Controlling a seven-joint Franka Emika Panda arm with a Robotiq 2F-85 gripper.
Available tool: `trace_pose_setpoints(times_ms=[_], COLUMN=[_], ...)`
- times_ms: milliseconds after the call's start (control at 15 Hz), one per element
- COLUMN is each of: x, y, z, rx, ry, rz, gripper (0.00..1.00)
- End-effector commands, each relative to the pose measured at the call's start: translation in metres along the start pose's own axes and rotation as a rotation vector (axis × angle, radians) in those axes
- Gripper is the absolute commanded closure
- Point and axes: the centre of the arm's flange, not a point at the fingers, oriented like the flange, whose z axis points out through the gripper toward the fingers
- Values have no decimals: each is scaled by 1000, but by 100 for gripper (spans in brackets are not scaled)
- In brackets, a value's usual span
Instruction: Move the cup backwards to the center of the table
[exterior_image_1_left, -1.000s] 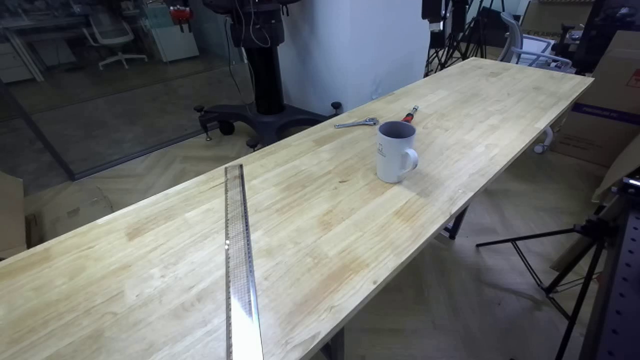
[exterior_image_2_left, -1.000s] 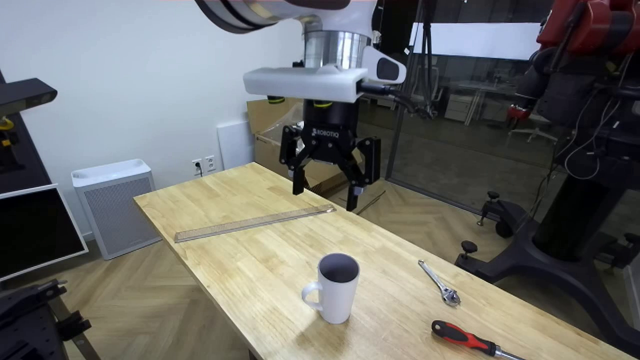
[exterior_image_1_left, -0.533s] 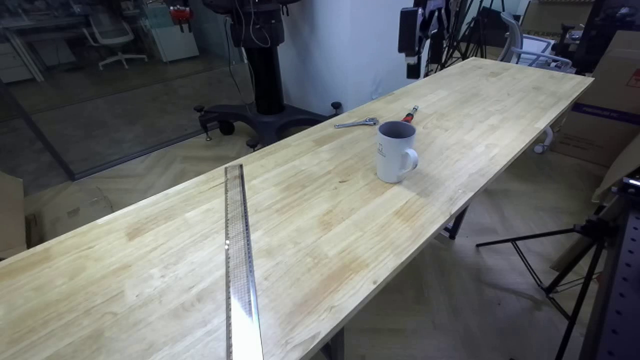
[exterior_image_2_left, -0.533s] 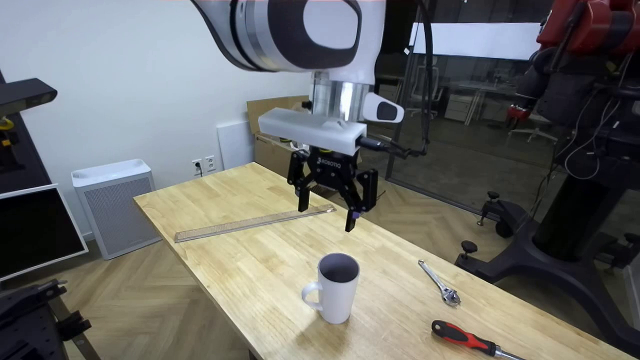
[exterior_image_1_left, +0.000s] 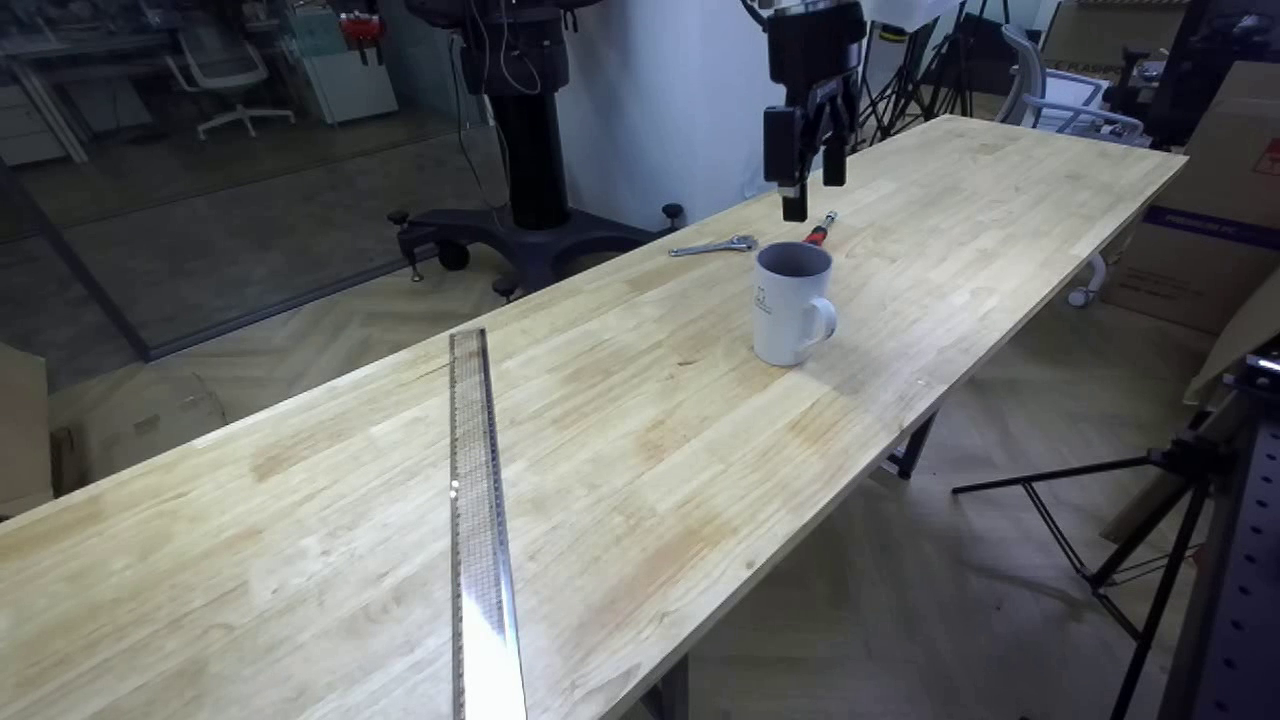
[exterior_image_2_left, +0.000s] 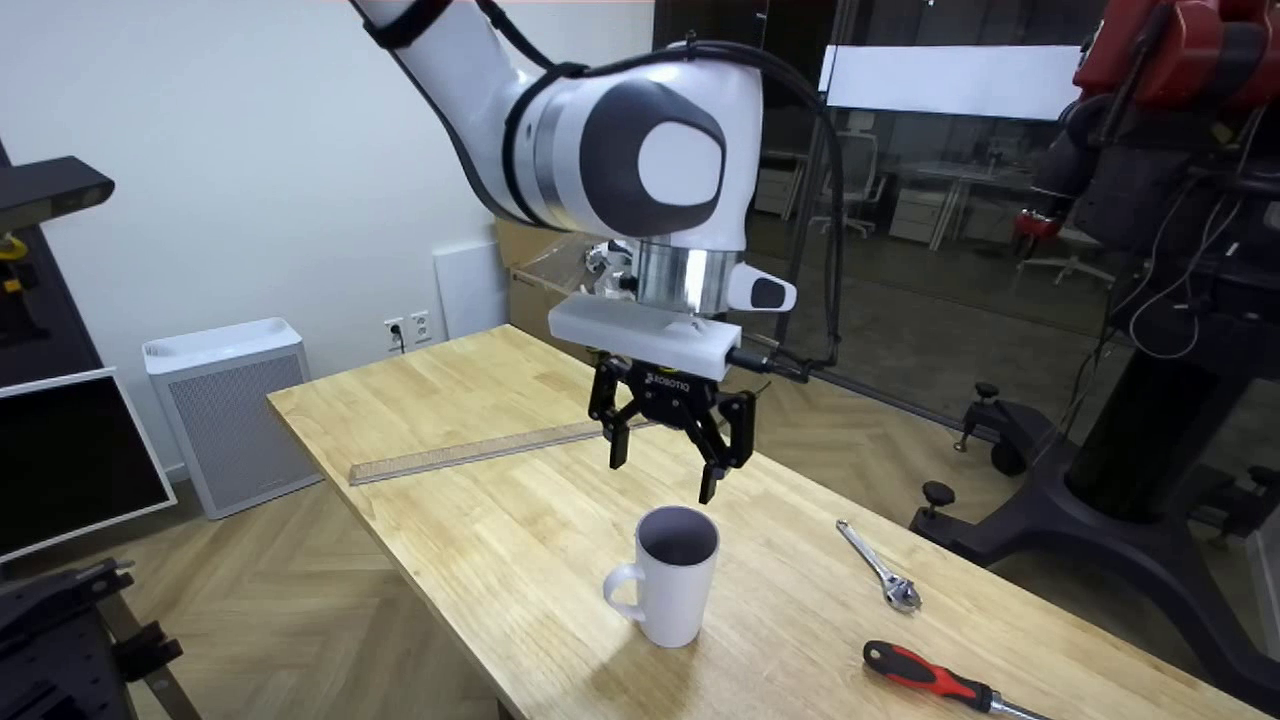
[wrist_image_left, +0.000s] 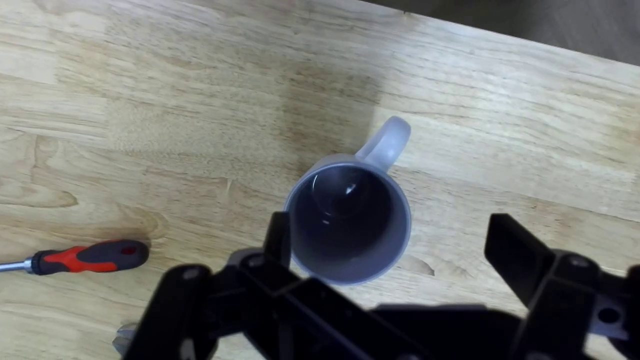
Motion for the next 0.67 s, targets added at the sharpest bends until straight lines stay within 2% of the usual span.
trace_pose_setpoints(times_ms=[0,333,600], x=[5,15,19], y=[-1,-2,-21], z=[7,19,26], rx=[-5,-8,-47], ry=[-1,-3,77], rz=[-3,-5,108], gripper=[0,0,0])
